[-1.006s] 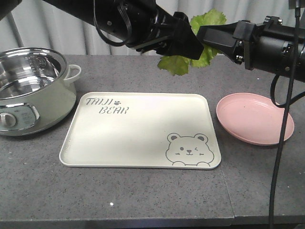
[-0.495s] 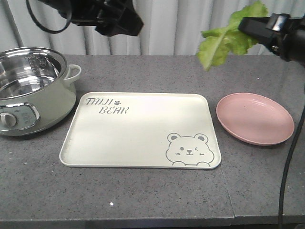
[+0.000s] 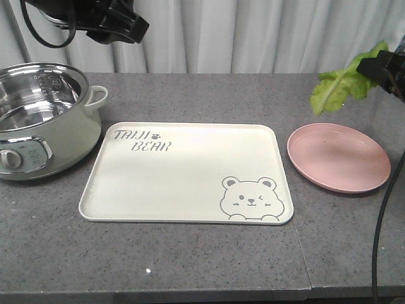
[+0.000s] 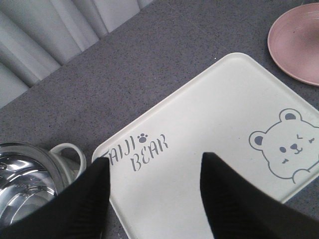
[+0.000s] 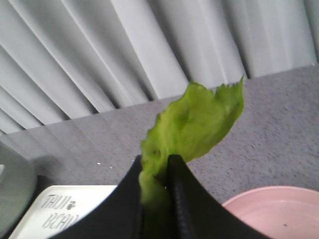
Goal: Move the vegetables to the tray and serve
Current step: 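Carry the lettuce with the right gripper down onto the pink plate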
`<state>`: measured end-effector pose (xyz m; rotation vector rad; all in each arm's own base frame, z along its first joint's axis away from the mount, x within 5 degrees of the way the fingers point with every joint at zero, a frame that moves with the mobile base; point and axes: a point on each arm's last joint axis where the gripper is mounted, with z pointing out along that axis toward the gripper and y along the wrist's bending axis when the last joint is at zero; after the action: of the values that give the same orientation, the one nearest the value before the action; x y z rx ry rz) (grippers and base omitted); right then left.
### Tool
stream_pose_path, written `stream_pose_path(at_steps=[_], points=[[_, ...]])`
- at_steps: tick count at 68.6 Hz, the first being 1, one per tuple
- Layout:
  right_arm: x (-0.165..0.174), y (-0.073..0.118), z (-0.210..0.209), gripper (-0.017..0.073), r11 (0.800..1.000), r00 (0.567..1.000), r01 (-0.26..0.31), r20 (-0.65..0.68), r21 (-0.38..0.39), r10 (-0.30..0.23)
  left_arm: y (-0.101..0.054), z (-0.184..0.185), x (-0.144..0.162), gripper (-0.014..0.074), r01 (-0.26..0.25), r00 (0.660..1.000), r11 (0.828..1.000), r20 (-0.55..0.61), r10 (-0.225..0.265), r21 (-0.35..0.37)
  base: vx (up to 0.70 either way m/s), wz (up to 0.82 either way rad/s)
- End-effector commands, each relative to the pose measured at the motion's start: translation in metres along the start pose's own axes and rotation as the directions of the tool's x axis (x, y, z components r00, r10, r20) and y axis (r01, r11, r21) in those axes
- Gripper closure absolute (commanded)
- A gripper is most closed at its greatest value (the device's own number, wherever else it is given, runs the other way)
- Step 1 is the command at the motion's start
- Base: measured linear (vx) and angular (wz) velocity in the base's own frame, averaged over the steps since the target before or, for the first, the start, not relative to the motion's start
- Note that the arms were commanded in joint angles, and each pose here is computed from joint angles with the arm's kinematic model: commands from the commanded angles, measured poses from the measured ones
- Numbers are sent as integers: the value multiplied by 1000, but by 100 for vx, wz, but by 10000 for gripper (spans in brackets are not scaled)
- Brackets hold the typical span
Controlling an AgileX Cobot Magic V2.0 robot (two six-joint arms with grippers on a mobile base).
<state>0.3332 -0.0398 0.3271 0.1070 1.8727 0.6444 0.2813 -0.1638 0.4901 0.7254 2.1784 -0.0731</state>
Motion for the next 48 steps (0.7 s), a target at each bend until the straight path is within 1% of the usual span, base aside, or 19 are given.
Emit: stream_pose_path(at_steps=[1, 5, 8, 13, 19, 24, 29, 33, 37, 48], points=[[-5, -9, 6, 565, 1000, 1000, -12, 24, 25, 12, 4, -21, -5, 218, 17, 997, 1000, 77, -16, -16, 0, 0], [4, -21, 17, 565, 999, 999, -38, -9, 37, 39, 3, -20, -5, 218, 17, 997, 1000, 75, -16, -16, 0, 0], [11, -29, 24, 565, 998, 998, -46, -38, 47, 48, 3, -19, -5, 218, 17, 997, 1000, 74, -15, -16, 0, 0], [22, -42, 35, 565, 998, 996, -19, -82, 68, 25, 3, -16, -5, 218, 16, 998, 1000, 69, -15, -14, 0, 0], [34, -55, 44, 561, 995, 992, -32, -118, 93, 42, 3, -13, -5, 218, 15, 998, 1000, 62, -15, -13, 0, 0], [40, -61, 49, 558, 995, 989, -20, -141, 97, 34, 2, -12, -6, 218, 16, 998, 1000, 60, -16, -12, 0, 0], [47, -66, 53, 540, 995, 985, -23, -168, 97, 39, 2, -11, -6, 218, 18, 998, 1000, 58, -18, -11, 0, 0], [52, -70, 56, 508, 995, 981, -16, -192, 101, 35, 2, -11, -6, 218, 18, 998, 1000, 58, -18, -11, 0, 0], [56, -73, 58, 455, 995, 977, -7, -213, 102, 29, 2, -11, -6, 218, 18, 998, 1000, 58, -18, -11, 0, 0], [57, -74, 57, 237, 993, 973, 15, -229, 114, 11, 2, -11, -6, 218, 20, 998, 1000, 59, -19, -5, 0, 0]])
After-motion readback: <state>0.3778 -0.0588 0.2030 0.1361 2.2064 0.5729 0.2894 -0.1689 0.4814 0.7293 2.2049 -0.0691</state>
